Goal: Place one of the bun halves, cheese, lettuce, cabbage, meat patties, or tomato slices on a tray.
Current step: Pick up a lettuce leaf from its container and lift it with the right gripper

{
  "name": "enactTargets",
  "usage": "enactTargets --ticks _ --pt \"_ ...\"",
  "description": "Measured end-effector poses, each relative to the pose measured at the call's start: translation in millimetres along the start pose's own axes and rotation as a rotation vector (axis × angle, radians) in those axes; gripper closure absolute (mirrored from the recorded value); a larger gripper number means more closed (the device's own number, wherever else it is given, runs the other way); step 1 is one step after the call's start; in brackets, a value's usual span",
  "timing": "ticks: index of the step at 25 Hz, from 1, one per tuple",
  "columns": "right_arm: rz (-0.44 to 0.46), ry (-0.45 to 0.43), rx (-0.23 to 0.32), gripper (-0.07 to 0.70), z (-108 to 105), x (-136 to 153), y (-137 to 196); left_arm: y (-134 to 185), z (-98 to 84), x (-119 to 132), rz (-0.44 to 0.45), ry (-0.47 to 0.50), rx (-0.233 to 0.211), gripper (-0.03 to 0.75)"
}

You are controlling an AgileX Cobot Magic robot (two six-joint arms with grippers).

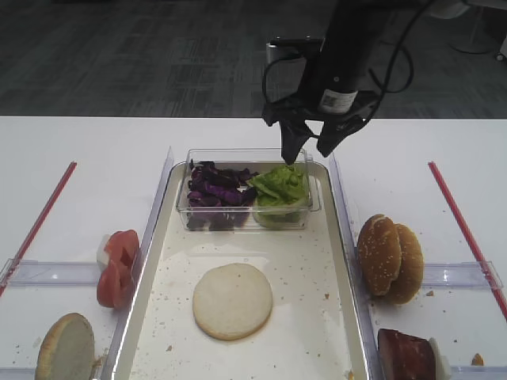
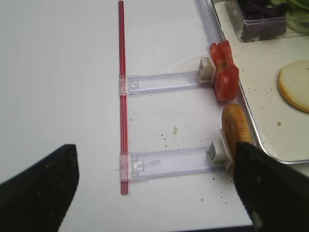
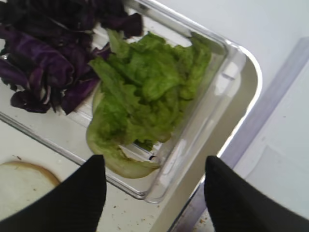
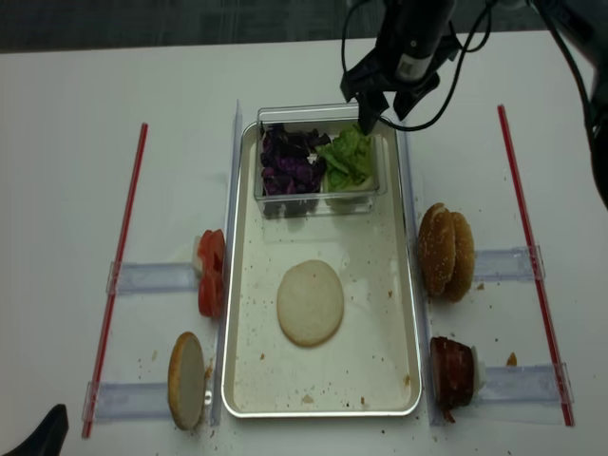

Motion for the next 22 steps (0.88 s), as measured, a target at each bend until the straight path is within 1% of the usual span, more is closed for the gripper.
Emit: enactTargets --ticks 3,8,12,15,18,22 --pt "0.007 -0.010 -0.040 0.162 17.1 4.1 -3.3 0.0 0.0 0.0 0.000 0.000 0.000 0.118" --pt "-0.019 -0.013 -0.093 0.164 38.5 9.1 -10.3 0.0 0.0 0.0 0.000 0.000 0.000 0.118" --pt "-0.046 -0.004 -0.099 0.166 39.3 9.4 -13.3 0.0 0.0 0.0 0.000 0.000 0.000 0.118" --pt "-0.041 0.010 -0.106 0.189 36.9 13.0 -13.7 0.0 0.0 0.0 0.000 0.000 0.000 0.118" --pt "-0.030 0.009 -0.114 0.226 34.8 21.3 -14.3 0.0 0.0 0.0 0.000 0.000 0.000 0.118" --pt "-0.025 0.010 -0.118 0.242 31.2 34.0 -16.4 0.0 0.0 0.0 0.000 0.000 0.000 0.118"
Point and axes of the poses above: a point on each arm's last joint axis where the gripper is mounted, x pointing out along that axis toward the gripper, z along the wrist's bending axis when the last joint is at zero, y = z × x, the point moved 1 cm from there along x, pointing out along that axis toward the gripper, and after that the axes turned 10 degrees about -x, right-handed, at the moved point
